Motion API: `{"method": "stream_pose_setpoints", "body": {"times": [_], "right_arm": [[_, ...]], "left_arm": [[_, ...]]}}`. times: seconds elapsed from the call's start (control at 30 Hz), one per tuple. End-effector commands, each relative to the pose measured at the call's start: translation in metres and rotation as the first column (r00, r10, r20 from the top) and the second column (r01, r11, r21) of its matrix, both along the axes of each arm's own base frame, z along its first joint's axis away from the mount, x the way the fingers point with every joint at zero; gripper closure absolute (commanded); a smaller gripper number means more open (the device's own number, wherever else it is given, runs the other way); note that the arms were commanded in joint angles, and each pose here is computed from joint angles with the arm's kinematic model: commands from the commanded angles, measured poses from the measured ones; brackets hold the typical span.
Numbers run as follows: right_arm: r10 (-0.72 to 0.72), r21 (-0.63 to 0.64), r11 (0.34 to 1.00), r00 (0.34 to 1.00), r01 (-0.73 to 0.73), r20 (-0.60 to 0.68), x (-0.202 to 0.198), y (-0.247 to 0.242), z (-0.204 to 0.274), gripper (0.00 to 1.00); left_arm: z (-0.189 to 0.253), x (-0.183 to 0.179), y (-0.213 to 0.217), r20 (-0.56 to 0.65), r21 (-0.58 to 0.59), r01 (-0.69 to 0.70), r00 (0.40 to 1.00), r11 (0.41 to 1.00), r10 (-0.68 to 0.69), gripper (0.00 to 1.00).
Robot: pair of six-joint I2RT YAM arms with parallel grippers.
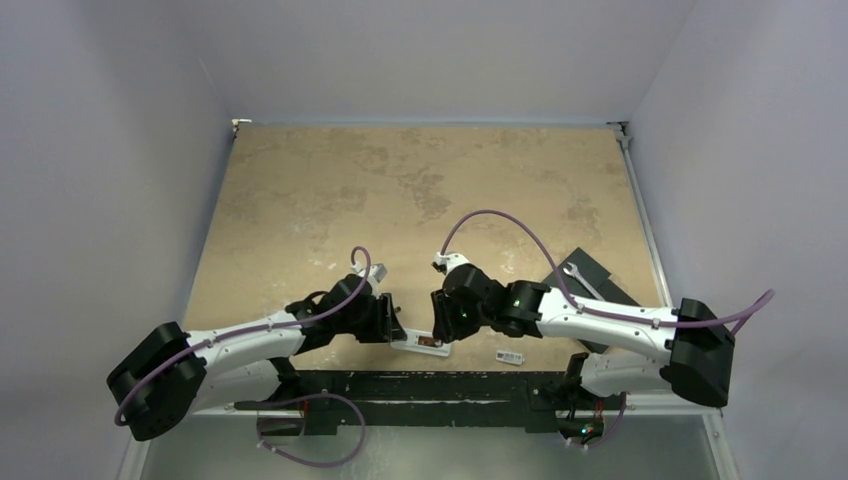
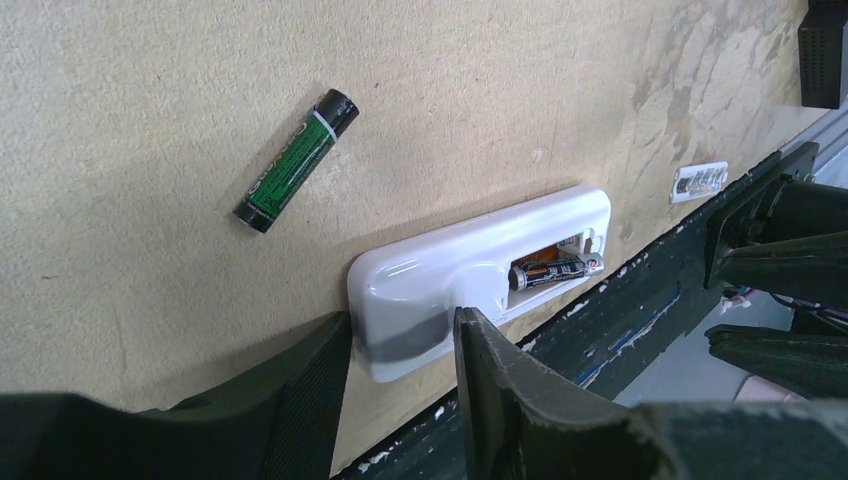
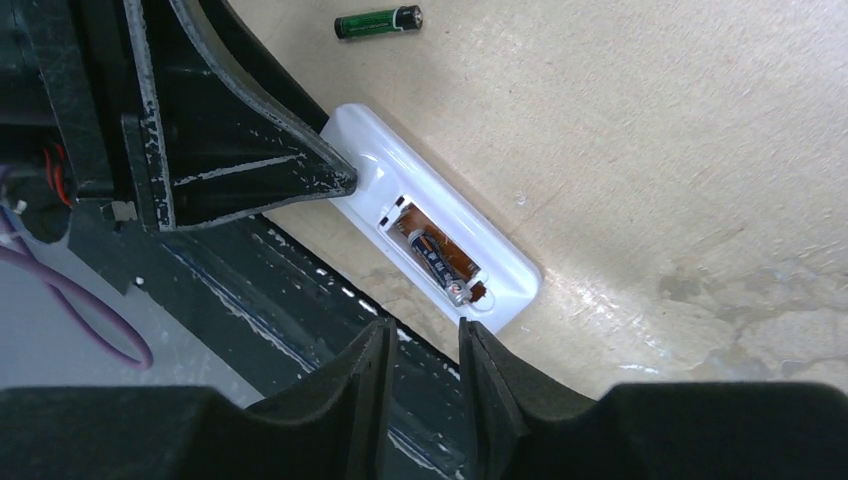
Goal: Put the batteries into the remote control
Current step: Load the battery into the remote control.
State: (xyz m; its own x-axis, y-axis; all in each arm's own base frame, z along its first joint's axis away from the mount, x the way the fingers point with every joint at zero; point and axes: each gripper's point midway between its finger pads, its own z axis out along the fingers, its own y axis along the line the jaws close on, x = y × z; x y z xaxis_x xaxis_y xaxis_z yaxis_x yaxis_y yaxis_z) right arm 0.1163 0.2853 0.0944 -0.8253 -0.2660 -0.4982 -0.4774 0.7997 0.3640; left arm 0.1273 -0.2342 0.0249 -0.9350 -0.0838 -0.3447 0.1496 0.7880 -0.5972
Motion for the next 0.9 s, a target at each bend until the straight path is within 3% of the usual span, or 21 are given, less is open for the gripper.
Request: {"method": "stream_pose_setpoints", "body": {"times": [0.0, 0.87], "right_arm": [[-0.099, 0.086, 0.991, 0.995, 0.101, -0.017, 0.006, 0.009, 0.009, 0.64], [-0.232, 0.069, 0.968, 0.963, 0.243, -0.136, 0.000, 0.006, -0.031, 0.71]], "left_arm": [[-0.012, -0.007, 0.007, -0.021, 0.030, 0.011, 1.000, 1.000, -0.010, 0.59], [-0.017, -0.015, 0.010, -0.043, 0.013, 0.011, 0.999, 1.000, -0.010, 0.68]]}}
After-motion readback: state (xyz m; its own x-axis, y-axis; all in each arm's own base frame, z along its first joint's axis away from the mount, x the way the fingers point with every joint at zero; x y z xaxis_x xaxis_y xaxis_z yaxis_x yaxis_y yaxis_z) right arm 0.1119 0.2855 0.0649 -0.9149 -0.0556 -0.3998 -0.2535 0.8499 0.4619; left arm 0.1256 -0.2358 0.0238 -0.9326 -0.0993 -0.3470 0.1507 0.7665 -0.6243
